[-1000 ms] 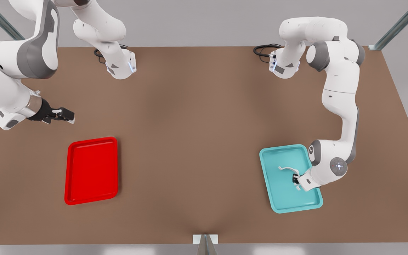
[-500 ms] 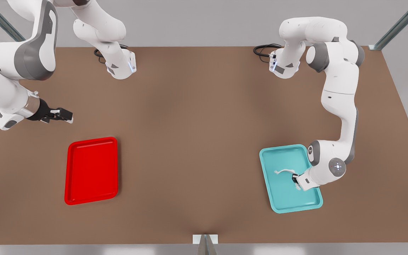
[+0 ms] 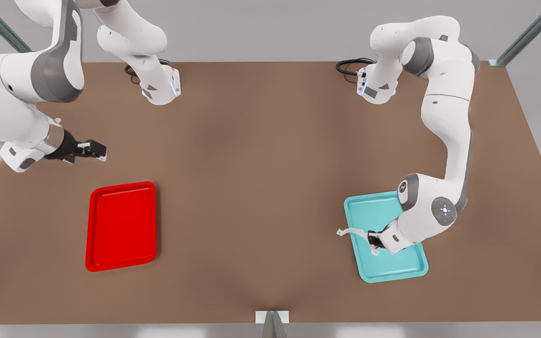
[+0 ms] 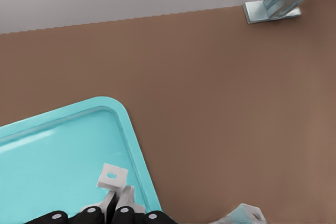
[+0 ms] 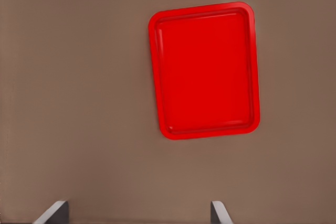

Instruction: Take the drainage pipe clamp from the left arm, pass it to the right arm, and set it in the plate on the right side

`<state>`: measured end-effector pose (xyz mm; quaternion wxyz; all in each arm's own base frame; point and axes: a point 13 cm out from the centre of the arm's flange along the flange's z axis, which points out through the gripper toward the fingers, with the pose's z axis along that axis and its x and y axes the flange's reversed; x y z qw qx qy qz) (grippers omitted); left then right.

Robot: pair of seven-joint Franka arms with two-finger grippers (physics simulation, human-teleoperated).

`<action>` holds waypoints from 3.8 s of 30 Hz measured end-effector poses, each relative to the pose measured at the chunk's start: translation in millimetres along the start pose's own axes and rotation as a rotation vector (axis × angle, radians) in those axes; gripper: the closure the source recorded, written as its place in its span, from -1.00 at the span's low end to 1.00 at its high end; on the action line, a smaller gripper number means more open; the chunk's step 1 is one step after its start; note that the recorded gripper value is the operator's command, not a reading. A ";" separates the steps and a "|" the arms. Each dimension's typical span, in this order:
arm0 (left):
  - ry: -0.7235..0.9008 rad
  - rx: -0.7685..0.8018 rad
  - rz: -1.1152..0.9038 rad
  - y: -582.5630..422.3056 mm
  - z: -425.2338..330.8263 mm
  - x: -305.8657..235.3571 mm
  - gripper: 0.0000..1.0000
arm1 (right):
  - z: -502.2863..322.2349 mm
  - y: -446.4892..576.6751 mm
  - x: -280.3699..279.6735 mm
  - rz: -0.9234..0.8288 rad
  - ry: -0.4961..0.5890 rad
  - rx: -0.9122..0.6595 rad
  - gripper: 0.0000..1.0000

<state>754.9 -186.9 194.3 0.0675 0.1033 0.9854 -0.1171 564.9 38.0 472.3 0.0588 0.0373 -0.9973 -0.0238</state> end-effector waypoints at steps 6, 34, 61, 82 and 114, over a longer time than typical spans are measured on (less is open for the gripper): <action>0.016 0.104 -0.172 -173.8 13.6 8.7 0.57 | 14.3 103.8 -26.5 -0.175 -0.012 -0.024 -1.00; 0.010 0.297 -1.078 -405.9 9.9 44.4 0.57 | 180.9 338.0 -133.9 0.256 -0.203 -0.131 -1.00; 0.029 0.346 -1.336 -430.0 -15.4 44.5 -1.00 | 258.1 368.0 -187.4 0.543 -0.315 -0.259 0.57; 0.052 0.099 -1.463 -162.7 -133.7 3.5 -1.00 | 231.7 212.5 -145.2 0.599 -0.286 -0.101 0.57; 0.181 -0.211 -0.435 8.0 -233.4 109.9 -1.00 | -30.0 11.3 -44.4 0.156 -0.240 0.113 -1.00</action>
